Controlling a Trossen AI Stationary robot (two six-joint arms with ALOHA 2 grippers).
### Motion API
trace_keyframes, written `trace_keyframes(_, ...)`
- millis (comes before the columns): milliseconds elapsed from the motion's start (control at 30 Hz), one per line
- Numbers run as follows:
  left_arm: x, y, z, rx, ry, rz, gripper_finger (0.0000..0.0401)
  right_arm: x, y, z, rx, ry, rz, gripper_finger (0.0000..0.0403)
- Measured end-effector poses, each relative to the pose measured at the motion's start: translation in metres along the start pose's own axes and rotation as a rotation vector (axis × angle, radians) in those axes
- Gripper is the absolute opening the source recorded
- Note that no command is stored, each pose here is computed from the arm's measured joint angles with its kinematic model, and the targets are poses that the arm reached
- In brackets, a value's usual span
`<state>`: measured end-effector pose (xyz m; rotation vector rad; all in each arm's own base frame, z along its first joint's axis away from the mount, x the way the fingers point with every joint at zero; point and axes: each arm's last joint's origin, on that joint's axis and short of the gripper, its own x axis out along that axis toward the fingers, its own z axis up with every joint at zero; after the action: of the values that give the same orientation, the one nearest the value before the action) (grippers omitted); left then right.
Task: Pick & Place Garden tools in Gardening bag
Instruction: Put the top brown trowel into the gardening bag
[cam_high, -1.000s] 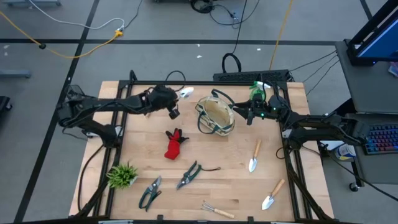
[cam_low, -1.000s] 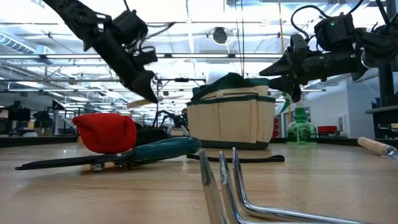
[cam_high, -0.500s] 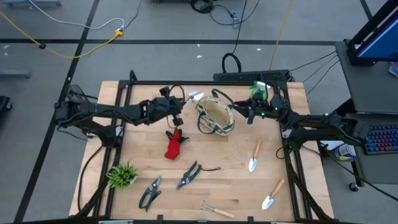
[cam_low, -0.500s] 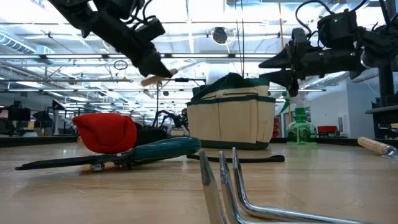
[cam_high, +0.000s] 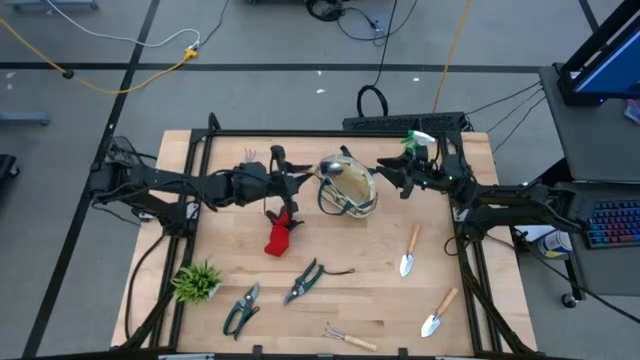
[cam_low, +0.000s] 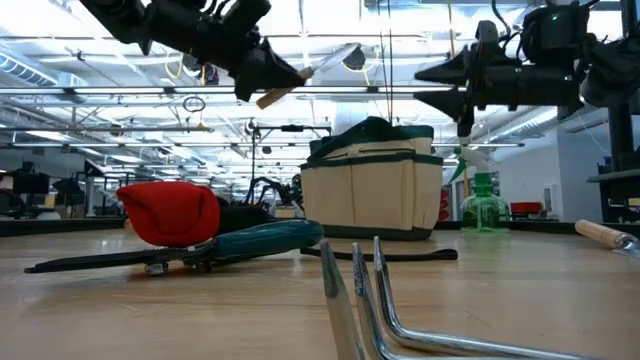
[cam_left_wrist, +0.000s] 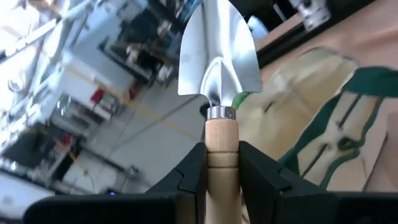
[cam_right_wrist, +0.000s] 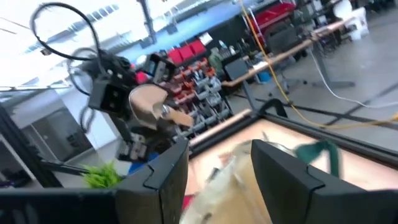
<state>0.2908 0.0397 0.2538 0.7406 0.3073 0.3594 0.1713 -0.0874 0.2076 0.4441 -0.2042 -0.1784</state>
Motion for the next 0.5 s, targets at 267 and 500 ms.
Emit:
trace_keyframes(267, 0.02, -0.009, 0.0, 0.154, -0.105, 0.086, 0.0074, 0.005, 0.028, -0.008, -0.009, -0.024, 0.099, 0.0171)
trace_keyframes(500, 0.035, -0.021, -0.004, 0.159, -0.115, 0.099, 0.0074, 0.007, 0.038, -0.012, -0.147, -0.071, 0.042, 0.0171)
